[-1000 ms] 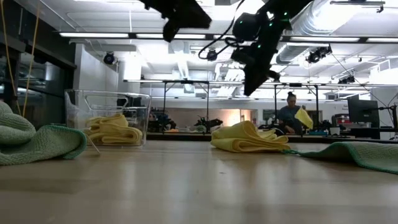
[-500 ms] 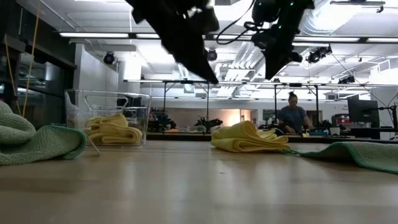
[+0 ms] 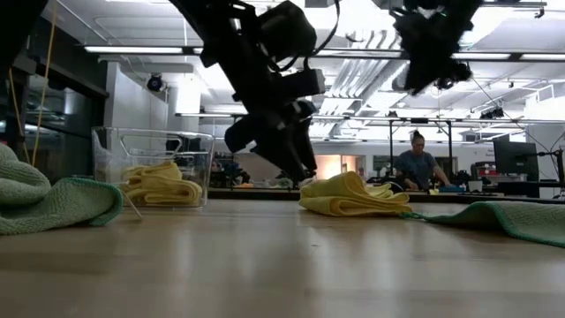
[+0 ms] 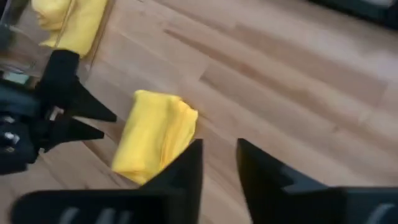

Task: Fold microfiber towels
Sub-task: Put the folded yellow towel into the transparent bin

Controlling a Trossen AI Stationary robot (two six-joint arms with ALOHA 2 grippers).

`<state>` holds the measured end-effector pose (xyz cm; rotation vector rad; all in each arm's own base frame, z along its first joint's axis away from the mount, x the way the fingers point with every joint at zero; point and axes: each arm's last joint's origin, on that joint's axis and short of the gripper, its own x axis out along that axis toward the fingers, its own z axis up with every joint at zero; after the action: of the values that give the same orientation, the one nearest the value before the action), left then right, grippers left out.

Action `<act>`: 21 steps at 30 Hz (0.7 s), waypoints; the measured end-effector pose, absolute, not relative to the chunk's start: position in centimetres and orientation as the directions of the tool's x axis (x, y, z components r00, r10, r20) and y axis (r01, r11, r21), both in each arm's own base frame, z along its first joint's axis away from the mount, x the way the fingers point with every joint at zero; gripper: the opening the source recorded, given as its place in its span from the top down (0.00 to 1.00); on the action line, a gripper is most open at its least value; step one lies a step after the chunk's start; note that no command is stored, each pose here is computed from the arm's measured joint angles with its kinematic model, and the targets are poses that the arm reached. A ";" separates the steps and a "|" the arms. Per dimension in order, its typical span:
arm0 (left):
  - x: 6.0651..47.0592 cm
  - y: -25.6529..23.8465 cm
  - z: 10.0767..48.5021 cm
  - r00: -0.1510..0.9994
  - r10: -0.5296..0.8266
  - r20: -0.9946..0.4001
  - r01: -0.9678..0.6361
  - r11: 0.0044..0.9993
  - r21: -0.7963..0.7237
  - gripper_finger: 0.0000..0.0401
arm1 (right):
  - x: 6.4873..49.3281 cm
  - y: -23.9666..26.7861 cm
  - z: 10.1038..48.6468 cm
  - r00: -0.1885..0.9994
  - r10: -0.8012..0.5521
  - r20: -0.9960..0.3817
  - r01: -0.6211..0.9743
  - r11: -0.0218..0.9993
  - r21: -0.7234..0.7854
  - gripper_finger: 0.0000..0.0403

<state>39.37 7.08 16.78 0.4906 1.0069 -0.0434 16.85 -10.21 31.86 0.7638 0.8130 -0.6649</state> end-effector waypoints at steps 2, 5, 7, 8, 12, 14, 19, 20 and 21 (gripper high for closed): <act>39.4 7.4 17.1 0.561 0.198 -0.804 0.241 0.890 0.387 0.43 | 15.7 -9.2 30.2 0.553 -0.230 -0.800 0.764 0.523 0.377 0.69; 39.5 7.6 17.2 0.573 0.197 -0.796 0.254 0.880 0.401 0.42 | 14.6 -8.0 28.1 0.624 -0.234 -0.746 0.734 0.504 0.456 0.56; 39.6 7.7 16.7 0.561 0.201 -0.803 0.299 0.855 0.423 0.42 | 14.1 -7.4 27.1 0.664 -0.225 -0.713 0.704 0.510 0.495 0.49; 39.7 7.6 16.3 0.554 0.200 -0.808 0.322 0.844 0.430 0.42 | 13.8 -7.1 26.8 0.677 -0.224 -0.701 0.694 0.510 0.508 0.46; 40.1 7.1 15.4 0.555 0.195 -0.809 0.378 0.807 0.454 0.42 | 12.9 -6.3 25.6 0.689 -0.215 -0.692 0.681 0.517 0.518 0.40; 40.5 6.9 14.7 0.557 0.220 -0.801 0.386 0.785 0.484 0.42 | 12.7 -6.1 25.5 0.693 -0.214 -0.688 0.676 0.524 0.518 0.39; 41.2 6.7 13.3 0.566 0.252 -0.785 0.368 0.775 0.514 0.42 | 12.6 -6.1 25.6 0.704 -0.214 -0.677 0.664 0.538 0.520 0.39; 41.2 6.7 12.8 0.556 0.252 -0.792 0.374 0.775 0.509 0.42 | 12.6 -6.1 25.6 0.704 -0.213 -0.677 0.663 0.540 0.519 0.39; 41.3 6.7 12.4 0.549 0.253 -0.797 0.376 0.776 0.505 0.42 | 12.6 -6.1 25.6 0.704 -0.213 -0.677 0.661 0.544 0.517 0.39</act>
<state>41.29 6.69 12.44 0.7088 1.0104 -0.0809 12.62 -6.06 25.61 0.8458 0.5955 -0.5564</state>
